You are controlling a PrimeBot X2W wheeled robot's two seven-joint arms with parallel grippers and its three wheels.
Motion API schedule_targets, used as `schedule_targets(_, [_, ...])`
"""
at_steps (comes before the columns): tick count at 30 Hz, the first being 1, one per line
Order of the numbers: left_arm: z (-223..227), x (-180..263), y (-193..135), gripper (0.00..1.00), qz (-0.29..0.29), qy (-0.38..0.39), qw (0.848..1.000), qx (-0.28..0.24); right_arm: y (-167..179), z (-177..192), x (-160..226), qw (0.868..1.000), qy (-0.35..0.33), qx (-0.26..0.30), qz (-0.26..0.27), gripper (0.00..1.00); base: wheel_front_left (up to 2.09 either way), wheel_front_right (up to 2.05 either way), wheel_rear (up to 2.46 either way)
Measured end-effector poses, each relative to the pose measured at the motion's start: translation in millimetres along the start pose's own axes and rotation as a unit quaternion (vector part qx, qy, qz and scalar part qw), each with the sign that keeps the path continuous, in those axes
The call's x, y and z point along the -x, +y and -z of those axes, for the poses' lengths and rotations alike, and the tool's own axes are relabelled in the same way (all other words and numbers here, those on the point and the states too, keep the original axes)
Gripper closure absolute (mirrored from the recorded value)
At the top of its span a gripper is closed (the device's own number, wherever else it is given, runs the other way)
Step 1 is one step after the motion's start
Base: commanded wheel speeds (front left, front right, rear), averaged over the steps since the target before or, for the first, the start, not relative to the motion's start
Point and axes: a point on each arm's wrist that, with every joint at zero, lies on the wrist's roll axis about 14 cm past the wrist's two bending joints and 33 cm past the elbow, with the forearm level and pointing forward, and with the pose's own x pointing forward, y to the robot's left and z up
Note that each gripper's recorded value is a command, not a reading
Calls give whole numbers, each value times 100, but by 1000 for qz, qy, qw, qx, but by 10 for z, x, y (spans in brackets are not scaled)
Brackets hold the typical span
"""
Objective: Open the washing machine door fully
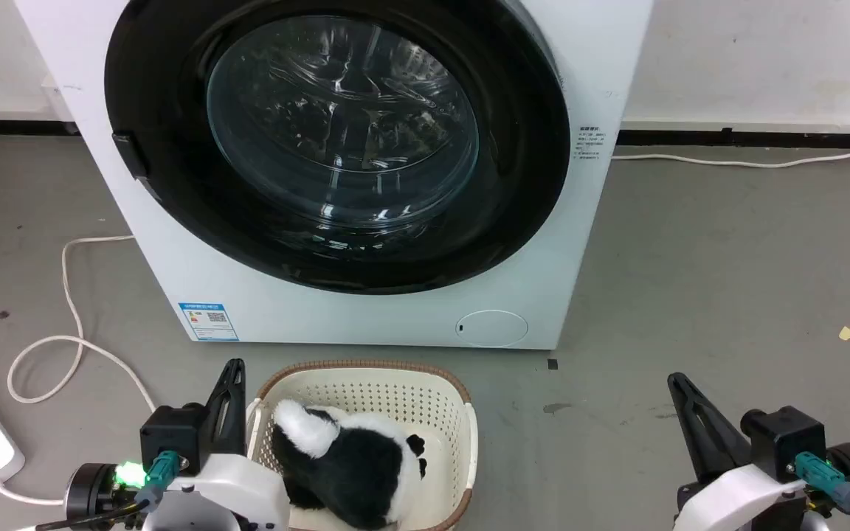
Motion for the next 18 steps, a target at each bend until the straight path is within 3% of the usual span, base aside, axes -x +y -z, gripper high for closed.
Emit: schedule_targets(18, [1,0,1,100,0,0,1000,0,1,0,0,1000,0,0,0,100,0,0,0])
